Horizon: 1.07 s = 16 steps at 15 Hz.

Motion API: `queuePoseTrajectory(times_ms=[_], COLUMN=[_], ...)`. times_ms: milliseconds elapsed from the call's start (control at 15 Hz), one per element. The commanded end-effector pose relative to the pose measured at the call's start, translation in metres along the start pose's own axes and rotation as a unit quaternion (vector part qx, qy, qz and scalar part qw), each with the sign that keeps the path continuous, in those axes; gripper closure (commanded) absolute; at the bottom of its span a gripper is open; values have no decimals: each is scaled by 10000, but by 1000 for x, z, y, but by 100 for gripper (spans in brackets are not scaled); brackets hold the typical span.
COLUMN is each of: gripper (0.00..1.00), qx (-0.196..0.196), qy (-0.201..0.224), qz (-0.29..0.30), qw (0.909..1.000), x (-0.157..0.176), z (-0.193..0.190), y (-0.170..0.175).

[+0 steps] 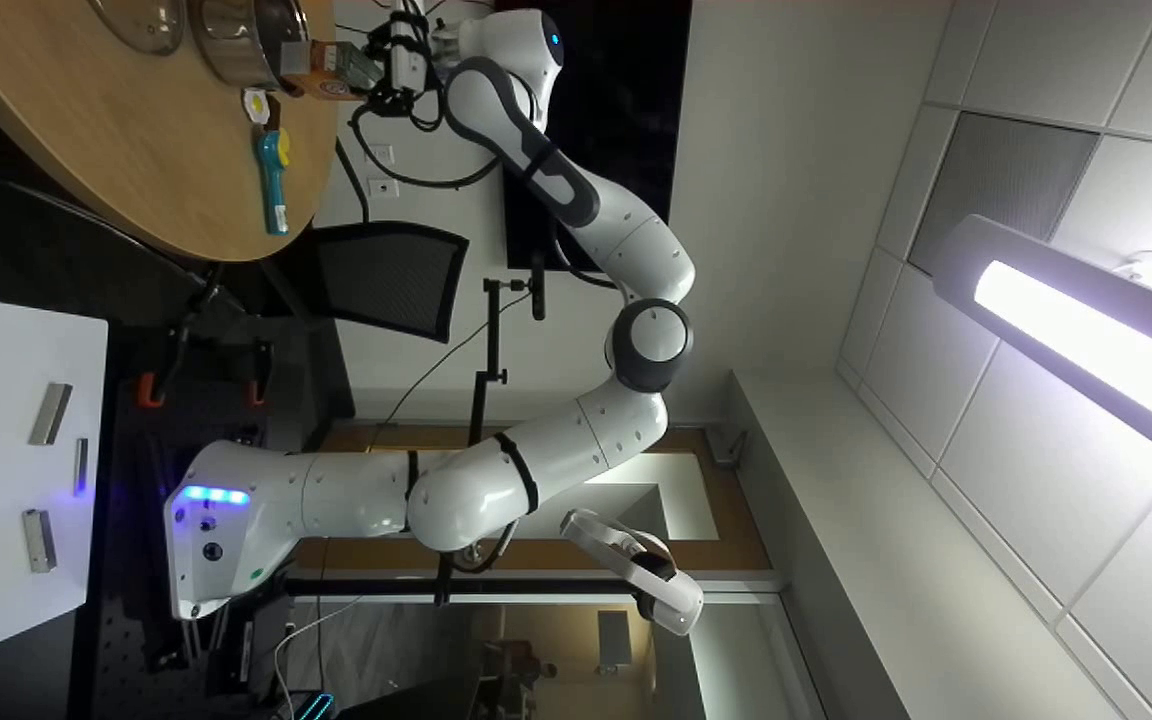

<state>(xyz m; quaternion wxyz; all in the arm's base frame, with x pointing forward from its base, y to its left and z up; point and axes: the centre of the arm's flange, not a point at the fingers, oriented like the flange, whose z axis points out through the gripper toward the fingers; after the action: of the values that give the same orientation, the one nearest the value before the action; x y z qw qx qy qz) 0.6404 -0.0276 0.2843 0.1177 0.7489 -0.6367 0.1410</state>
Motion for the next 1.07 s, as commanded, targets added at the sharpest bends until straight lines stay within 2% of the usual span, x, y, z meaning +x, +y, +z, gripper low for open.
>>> queuePoseTrajectory(times_ms=[0,400,733,1000], gripper=[73,73,73,73], qx=[157,302,265,324], qy=[-237,-117,-424,799], qz=[440,673,795,1062], qw=[9986,9972,9956,9906], x=[29,50,48,59], z=[-36,-56,-58,-71], y=[-19,-30,-32,-29])
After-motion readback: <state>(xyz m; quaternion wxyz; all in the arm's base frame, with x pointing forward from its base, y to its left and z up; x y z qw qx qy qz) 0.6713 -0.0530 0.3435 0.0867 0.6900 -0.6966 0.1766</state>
